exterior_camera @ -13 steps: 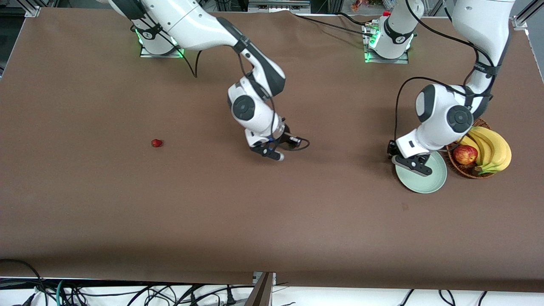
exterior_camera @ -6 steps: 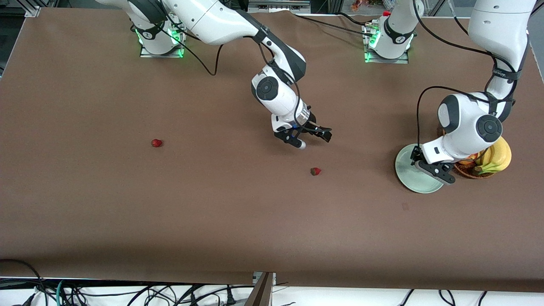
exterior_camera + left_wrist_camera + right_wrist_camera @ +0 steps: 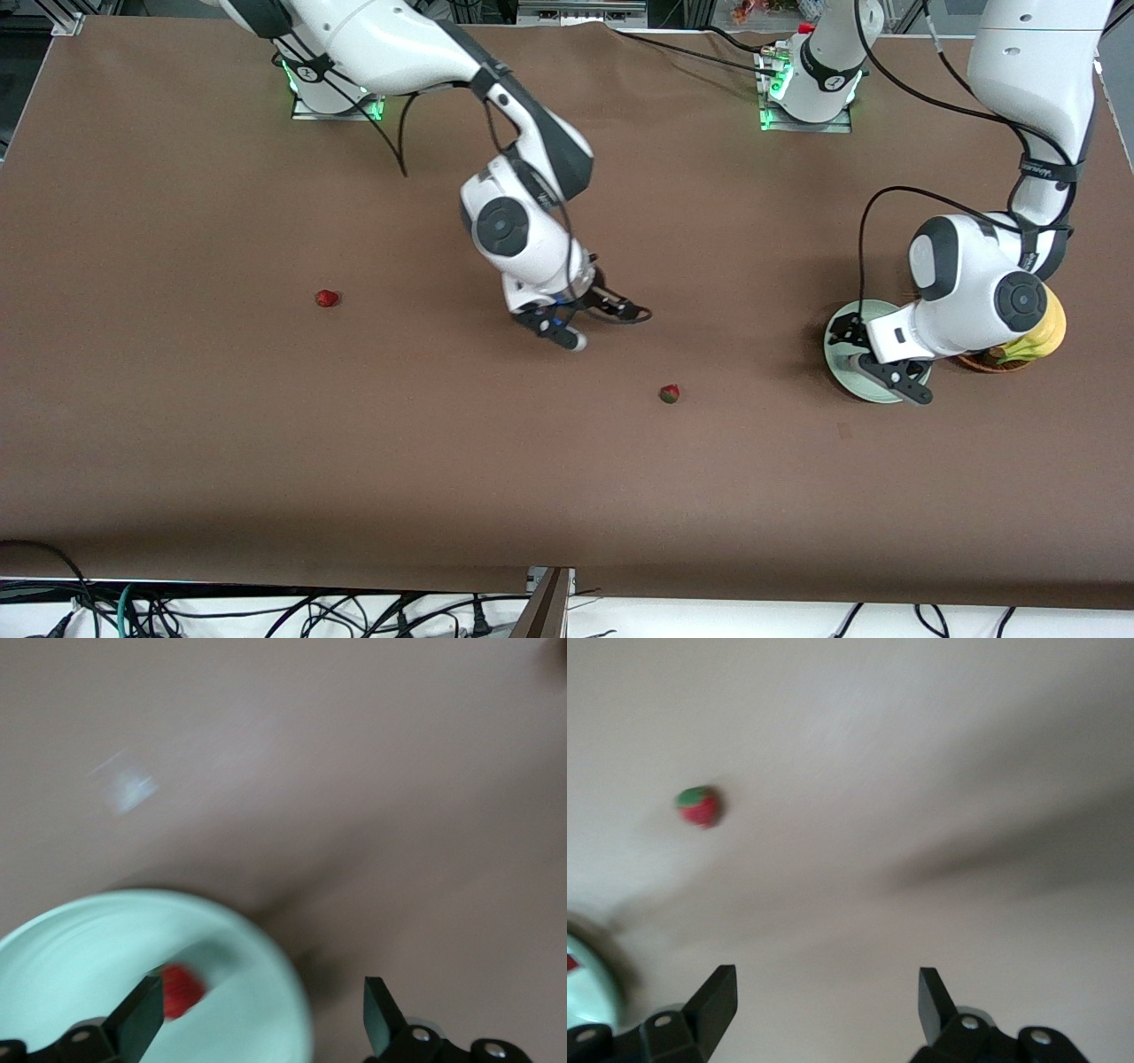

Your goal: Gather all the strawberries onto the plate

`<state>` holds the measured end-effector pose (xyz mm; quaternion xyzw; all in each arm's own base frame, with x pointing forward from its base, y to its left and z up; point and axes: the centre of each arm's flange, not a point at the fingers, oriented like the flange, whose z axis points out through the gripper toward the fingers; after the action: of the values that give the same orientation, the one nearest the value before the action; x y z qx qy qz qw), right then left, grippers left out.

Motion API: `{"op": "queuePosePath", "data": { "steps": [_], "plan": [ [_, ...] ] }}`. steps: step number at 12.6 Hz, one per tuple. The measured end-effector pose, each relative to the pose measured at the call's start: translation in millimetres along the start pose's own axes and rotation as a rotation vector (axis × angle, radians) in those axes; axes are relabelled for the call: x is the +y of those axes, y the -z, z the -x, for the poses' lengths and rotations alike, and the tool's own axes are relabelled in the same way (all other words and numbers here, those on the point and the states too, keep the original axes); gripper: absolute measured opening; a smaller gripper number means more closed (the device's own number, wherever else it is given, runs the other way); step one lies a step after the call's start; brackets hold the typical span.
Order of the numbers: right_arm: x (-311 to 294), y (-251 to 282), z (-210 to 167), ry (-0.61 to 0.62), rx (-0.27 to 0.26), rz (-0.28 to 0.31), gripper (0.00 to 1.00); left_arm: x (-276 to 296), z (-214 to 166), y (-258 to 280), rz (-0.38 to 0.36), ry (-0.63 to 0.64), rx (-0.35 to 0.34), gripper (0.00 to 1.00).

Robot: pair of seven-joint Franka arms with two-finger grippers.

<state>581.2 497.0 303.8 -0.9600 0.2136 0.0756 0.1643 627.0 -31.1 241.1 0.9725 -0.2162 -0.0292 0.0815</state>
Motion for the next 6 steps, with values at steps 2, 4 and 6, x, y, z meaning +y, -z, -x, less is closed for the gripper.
{"op": "queuePosePath", "data": {
  "steps": [2,4,6],
  "plan": [
    [30.9,23.0,-36.2,0.114,-0.015,0.104,0.99,50.1,-27.2,-11.0,0.032,0.127,0.006,1.00],
    [74.3,27.4,-73.5,0.247,-0.028,0.235,0.99,100.3,-54.4,-19.0,0.046,0.252,0.026,1.00],
    [128.5,28.1,-111.1,0.383,-0.049,0.349,0.99,137.7,-77.6,-26.7,0.048,0.304,0.059,1.00]
  ]
}}
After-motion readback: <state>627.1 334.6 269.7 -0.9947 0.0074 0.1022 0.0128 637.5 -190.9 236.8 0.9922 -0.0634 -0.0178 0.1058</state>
